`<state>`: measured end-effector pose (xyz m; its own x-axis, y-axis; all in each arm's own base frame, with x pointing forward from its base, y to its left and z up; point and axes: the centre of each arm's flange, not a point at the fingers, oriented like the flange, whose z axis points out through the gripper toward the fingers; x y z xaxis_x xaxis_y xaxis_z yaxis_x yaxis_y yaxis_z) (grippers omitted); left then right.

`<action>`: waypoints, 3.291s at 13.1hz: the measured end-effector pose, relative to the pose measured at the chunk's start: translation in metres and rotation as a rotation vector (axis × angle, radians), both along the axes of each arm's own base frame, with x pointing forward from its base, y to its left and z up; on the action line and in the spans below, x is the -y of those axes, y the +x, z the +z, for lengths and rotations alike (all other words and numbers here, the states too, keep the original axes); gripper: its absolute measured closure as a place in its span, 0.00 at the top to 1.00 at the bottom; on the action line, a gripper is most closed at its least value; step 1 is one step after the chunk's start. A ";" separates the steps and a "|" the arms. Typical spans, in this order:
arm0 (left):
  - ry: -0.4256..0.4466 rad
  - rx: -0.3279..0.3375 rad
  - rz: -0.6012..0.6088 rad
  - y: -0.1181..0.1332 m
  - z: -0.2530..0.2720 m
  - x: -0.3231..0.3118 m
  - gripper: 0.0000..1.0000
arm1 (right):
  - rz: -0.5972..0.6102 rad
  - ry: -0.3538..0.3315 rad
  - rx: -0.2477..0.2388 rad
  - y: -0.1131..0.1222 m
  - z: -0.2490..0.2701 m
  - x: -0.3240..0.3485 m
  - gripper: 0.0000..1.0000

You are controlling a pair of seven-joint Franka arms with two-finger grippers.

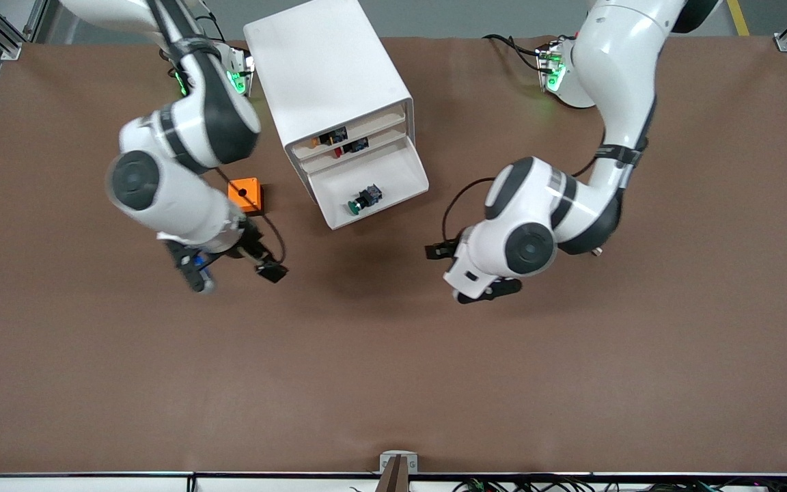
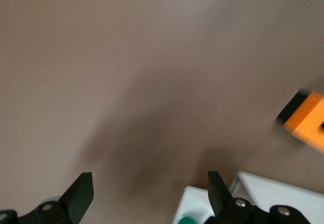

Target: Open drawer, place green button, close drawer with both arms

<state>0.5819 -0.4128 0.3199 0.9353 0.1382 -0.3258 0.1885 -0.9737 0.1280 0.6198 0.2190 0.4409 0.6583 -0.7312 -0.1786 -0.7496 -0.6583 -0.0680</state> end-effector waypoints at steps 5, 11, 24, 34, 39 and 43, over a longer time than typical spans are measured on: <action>-0.023 0.094 -0.031 -0.048 -0.065 0.053 1.00 | 0.341 -0.008 0.108 0.028 0.073 0.158 1.00; 0.028 0.049 0.028 -0.084 -0.081 0.081 1.00 | 0.737 -0.147 0.234 -0.012 0.169 0.217 1.00; 0.160 -0.043 0.120 -0.181 -0.102 0.145 1.00 | 0.794 -0.224 0.262 -0.066 0.205 0.206 1.00; 0.173 -0.068 0.121 -0.223 -0.099 0.174 1.00 | 0.759 -0.227 0.260 -0.066 0.208 0.226 1.00; 0.147 0.009 0.241 -0.145 -0.065 0.136 1.00 | 0.763 -0.227 0.257 -0.066 0.209 0.225 1.00; 0.215 0.133 0.287 -0.067 0.046 0.049 1.00 | 0.763 -0.224 0.245 -0.068 0.207 0.225 1.00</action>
<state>0.5150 -0.4621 0.3655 0.8808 0.4525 -0.1396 0.4528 -0.8911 -0.0314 0.5522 -0.0062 0.6481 0.9890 -0.0693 0.1305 -0.0728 -0.9971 0.0218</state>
